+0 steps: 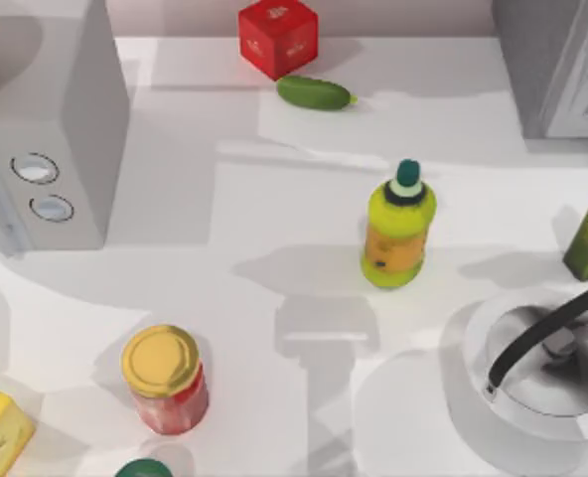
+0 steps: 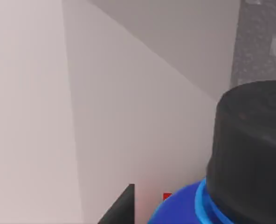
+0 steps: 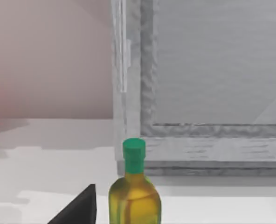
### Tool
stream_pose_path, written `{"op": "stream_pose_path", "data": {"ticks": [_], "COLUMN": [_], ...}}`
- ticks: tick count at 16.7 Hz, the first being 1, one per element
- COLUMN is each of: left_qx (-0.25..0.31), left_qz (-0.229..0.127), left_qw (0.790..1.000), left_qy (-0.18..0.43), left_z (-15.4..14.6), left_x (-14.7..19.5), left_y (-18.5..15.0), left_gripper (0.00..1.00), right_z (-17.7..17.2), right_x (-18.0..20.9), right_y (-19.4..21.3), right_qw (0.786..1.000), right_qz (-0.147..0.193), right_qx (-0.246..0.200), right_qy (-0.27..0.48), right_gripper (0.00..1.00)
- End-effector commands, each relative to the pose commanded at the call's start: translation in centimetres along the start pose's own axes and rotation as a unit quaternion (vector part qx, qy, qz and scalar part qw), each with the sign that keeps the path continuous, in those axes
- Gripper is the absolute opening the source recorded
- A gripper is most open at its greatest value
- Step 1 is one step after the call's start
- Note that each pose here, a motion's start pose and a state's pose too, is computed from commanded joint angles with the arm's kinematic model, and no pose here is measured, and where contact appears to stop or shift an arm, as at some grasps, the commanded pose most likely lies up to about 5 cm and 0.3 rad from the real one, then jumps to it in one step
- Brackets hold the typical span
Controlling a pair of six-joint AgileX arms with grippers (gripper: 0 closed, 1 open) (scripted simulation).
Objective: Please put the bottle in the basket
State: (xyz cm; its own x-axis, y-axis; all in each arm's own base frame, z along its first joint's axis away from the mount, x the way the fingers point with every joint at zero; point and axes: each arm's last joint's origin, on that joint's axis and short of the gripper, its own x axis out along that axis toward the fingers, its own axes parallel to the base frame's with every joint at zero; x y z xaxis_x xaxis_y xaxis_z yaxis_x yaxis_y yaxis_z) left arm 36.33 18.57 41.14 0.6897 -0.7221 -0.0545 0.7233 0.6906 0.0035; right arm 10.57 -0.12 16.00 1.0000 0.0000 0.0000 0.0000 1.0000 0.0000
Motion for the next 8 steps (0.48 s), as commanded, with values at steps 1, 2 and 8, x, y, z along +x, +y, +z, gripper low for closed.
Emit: {"op": "stream_pose_path", "data": {"ticks": [1, 2, 8], "left_qx": [0.000, 0.000, 0.000], "left_qz": [0.000, 0.000, 0.000], "left_qw": [1.000, 1.000, 1.000], "left_qy": [0.000, 0.000, 0.000], "left_z": [0.00, 0.00, 0.00], "left_x": [0.00, 0.00, 0.00], "left_y": [0.00, 0.00, 0.00], "left_gripper": [0.90, 0.98, 1.00], "right_z": [0.00, 0.00, 0.00], "right_x": [0.00, 0.00, 0.00], "right_y": [0.00, 0.00, 0.00], "right_qw": [1.000, 1.000, 1.000], "right_qz": [0.000, 0.000, 0.000], "right_qx": [0.000, 0.000, 0.000], "right_qy": [0.000, 0.000, 0.000], "right_gripper": [1.00, 1.00, 1.00]}}
